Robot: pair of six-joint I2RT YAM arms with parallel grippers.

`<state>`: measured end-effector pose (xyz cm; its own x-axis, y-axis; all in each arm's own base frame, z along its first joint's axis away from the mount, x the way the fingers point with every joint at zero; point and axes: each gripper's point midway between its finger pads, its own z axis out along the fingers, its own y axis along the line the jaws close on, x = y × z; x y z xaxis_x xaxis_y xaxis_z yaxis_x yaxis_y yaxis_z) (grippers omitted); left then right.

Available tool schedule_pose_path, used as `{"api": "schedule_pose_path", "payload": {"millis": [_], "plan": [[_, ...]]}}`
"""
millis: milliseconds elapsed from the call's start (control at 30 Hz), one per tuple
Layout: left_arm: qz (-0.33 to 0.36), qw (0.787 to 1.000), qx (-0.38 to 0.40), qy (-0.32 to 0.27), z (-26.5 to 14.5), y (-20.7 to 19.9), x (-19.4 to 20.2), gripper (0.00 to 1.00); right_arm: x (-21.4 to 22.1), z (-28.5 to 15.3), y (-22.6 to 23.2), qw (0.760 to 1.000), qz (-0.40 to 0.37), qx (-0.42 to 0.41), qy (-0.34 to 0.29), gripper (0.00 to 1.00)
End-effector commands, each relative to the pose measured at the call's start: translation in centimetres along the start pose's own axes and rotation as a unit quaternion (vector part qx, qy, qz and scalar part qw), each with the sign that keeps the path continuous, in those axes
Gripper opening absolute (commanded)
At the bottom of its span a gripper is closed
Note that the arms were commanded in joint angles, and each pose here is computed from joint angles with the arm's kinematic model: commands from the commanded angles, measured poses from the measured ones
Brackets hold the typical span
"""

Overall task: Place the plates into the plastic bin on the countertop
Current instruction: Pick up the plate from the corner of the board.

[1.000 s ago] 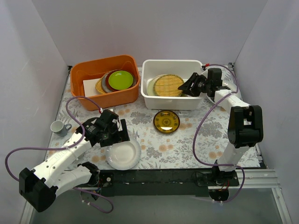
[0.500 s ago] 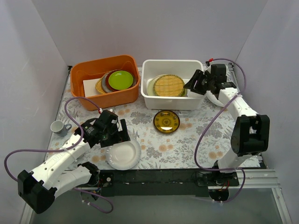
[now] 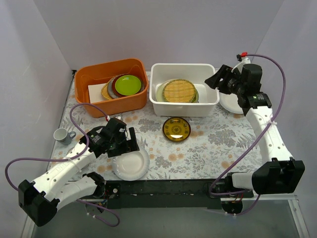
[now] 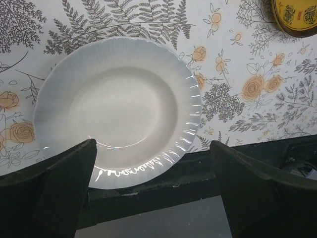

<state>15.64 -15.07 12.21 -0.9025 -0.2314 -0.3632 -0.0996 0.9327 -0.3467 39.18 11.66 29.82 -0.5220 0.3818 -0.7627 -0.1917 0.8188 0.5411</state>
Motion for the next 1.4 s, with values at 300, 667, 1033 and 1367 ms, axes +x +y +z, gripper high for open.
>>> {"api": "schedule_pose_path", "payload": {"millis": [300,667,1033,1367], "plan": [[-0.002,0.999,0.033,-0.008,-0.4,-1.2,-0.1,0.98,-1.3,-4.8,-4.0,0.996,0.062,0.024,-0.054,0.72],[0.002,0.999,0.037,-0.01,-0.3,-1.2,0.0,0.98,0.2,-6.1,-9.7,0.986,0.135,0.068,-0.076,0.78],[0.009,0.999,0.043,-0.013,0.3,-1.3,-0.1,0.98,5.9,-5.9,-16.9,0.958,0.254,0.116,-0.071,0.97],[0.004,0.998,0.066,0.005,0.8,-1.7,1.1,0.98,9.6,-5.3,-21.0,0.932,0.32,0.144,-0.091,0.98]]}}
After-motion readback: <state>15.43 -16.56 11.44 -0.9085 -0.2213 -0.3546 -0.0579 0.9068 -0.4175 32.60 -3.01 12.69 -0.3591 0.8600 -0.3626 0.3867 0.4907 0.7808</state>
